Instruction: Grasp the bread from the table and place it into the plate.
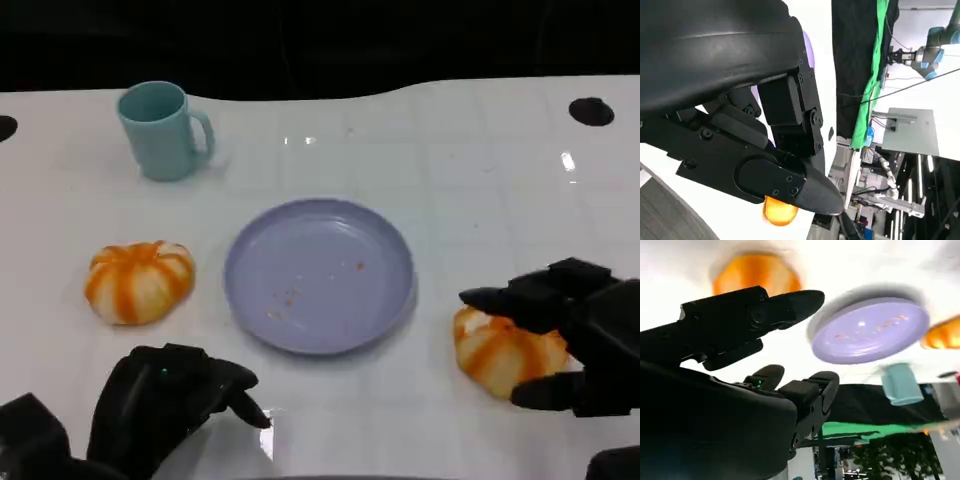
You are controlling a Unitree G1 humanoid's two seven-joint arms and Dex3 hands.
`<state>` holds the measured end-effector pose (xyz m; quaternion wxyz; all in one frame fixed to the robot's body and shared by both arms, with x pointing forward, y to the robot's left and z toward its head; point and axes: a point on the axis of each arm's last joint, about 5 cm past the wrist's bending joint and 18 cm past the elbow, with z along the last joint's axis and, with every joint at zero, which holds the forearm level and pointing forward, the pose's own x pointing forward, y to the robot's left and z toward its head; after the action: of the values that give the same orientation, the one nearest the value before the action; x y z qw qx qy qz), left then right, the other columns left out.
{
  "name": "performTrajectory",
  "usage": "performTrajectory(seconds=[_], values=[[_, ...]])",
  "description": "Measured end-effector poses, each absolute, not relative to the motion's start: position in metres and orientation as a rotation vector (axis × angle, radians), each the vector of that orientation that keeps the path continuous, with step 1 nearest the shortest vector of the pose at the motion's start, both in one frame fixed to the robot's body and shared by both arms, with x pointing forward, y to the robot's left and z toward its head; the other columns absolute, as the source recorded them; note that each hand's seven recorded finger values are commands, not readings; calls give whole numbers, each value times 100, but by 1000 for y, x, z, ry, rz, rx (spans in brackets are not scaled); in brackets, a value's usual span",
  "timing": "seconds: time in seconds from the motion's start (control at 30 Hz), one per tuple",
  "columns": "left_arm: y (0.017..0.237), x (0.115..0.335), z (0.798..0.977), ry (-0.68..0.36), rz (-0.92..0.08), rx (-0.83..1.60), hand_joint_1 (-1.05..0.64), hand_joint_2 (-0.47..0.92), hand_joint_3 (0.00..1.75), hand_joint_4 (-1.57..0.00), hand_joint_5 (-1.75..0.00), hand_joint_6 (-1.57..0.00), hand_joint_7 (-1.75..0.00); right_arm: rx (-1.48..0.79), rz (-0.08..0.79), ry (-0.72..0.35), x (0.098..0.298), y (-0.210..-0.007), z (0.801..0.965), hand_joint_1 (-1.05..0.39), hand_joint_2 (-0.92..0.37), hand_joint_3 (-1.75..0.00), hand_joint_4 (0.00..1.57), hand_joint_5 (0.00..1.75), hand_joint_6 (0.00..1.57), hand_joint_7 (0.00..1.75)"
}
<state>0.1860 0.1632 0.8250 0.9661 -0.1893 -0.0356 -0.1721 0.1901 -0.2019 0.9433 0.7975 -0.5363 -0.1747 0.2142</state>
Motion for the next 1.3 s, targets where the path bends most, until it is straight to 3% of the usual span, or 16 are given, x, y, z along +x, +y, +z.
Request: performTrajectory(seconds=[0.17,0.53,0.97,1.3], values=[[163,186,825,-71,-351,-384,-96,88,0,-121,-93,-156,0,-1293,484,-309,191,-200,946,-61,-90,-3,9,35,31,3],[160,185,827,-69,-356,-387,-97,86,0,-123,-92,-157,-2,-1434,515,-214,207,-194,920,-54,-87,0,16,32,38,3],[160,184,827,-66,-354,-386,-98,86,0,-123,-90,-156,-1,-1482,581,-125,234,-186,899,-54,-90,-1,22,26,41,1],[159,184,827,-66,-357,-386,-97,86,0,-124,-89,-157,-1,-1461,607,-109,249,-176,891,-55,-92,-2,28,23,45,2]])
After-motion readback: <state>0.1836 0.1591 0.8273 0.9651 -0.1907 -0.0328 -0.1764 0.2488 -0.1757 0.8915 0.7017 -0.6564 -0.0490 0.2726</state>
